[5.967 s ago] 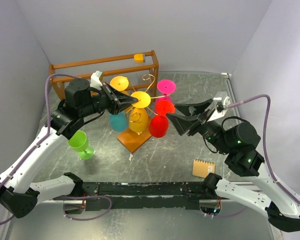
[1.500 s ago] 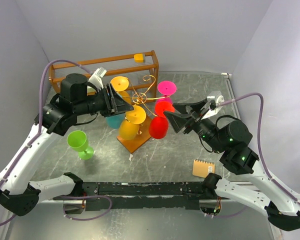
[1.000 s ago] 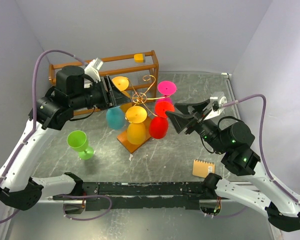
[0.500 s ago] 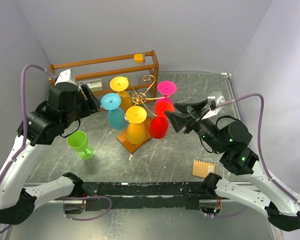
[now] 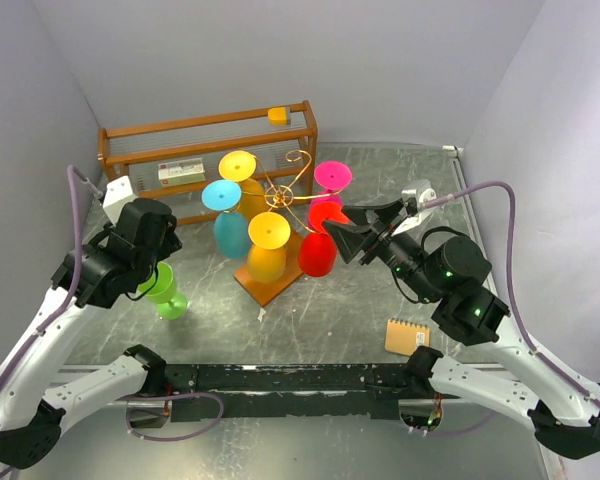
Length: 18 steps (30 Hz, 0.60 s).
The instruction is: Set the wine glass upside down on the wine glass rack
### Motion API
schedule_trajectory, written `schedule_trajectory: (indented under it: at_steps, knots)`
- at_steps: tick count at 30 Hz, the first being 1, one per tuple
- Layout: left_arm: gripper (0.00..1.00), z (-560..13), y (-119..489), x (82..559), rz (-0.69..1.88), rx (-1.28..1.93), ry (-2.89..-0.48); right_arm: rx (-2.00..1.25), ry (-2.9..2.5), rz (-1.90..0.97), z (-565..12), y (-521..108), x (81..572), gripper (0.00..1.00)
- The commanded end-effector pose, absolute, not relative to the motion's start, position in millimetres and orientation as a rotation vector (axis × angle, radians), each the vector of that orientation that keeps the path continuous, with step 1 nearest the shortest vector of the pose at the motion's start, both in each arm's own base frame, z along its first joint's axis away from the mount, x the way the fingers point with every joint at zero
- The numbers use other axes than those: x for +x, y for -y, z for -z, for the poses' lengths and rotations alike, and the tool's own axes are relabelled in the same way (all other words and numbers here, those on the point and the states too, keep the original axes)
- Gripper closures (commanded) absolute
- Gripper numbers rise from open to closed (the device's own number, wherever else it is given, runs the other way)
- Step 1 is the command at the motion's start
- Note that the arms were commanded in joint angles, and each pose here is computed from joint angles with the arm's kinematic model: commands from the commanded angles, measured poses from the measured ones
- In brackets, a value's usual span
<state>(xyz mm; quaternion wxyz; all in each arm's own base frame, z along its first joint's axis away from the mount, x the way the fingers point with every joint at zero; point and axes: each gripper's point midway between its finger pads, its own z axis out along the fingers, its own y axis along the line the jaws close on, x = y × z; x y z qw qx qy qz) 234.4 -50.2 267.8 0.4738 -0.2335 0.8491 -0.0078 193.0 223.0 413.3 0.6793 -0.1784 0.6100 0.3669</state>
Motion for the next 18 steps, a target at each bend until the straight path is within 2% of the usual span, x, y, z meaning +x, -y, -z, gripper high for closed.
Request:
schedule_trajectory:
  at_steps: [1, 8, 13, 18]
  knots:
    - [0.38, -281.0, 42.8, 237.2, 0.026, -0.615, -2.001, -0.395, -1.352, -0.816, -420.0, -221.0, 193.3, 0.47]
    - [0.36, -249.2, 42.6, 234.0, -0.032, -0.629, -2.071, -0.397, -1.349, -0.826, -419.4, -224.5, 194.1, 0.47]
    - [0.30, -213.5, 43.4, 237.4, -0.062, -0.636, -2.156, -0.404, -1.345, -0.827, -421.8, -225.6, 193.7, 0.47]
    - [0.31, -187.8, 37.6, 245.4, -0.047, -0.663, -2.225, -0.399, -1.346, -0.821, -422.2, -223.3, 193.6, 0.47]
